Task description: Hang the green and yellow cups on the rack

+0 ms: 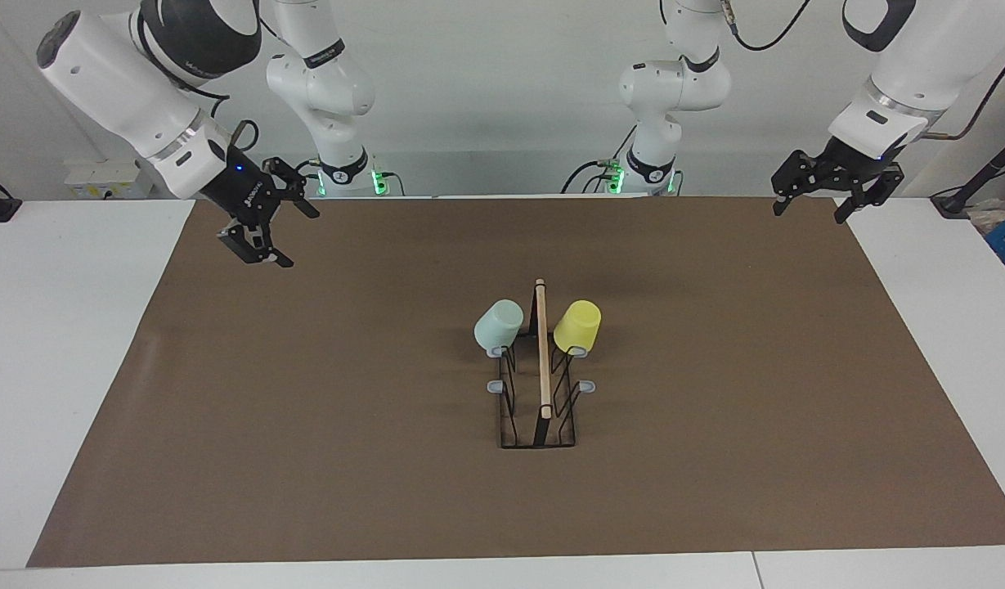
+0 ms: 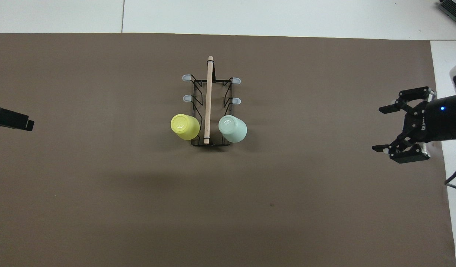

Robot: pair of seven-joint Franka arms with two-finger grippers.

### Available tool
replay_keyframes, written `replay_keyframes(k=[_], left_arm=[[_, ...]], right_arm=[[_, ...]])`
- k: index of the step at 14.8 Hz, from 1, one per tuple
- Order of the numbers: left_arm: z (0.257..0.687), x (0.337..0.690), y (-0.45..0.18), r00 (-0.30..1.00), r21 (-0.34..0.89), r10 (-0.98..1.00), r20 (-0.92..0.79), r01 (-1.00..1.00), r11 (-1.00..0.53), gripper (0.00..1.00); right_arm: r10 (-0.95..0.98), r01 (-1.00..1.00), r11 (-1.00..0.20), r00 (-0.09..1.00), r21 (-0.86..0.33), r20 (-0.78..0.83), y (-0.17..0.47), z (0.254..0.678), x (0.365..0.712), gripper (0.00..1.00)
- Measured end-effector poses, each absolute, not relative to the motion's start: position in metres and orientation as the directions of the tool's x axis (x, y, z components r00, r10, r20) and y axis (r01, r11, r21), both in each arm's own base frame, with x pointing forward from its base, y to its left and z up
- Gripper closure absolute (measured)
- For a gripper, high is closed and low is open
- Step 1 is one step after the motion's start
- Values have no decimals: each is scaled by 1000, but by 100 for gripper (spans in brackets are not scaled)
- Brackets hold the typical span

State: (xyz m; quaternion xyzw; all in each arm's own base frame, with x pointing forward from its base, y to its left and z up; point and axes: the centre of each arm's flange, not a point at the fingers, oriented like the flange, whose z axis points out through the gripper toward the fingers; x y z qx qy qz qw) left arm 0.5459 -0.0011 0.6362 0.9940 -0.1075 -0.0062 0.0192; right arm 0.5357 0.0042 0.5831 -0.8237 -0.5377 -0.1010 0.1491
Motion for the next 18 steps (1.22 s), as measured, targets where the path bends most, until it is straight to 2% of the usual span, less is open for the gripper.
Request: replay_keyframes(k=[4, 9, 11, 15, 18], left_arm=[[637, 546, 1, 977, 37, -211, -6, -211, -977, 0], [640, 546, 0, 976, 13, -216, -4, -216, -976, 0], [641, 546, -2, 976, 12, -219, -1, -219, -976, 0], [641, 546, -2, 975, 12, -220, -1, -220, -975, 0], [641, 546, -3, 975, 12, -221, -1, -220, -975, 0]], right_arm=[[736, 749, -638, 661, -177, 146, 4, 583, 531, 0], [481, 469, -864, 876, -184, -25, 29, 577, 521, 0], [406, 392, -902, 913, -179, -48, 29, 575, 518, 0], [378, 364, -916, 924, -170, -57, 23, 576, 516, 0], [344, 333, -936, 935, -117, -85, 18, 574, 515, 0]])
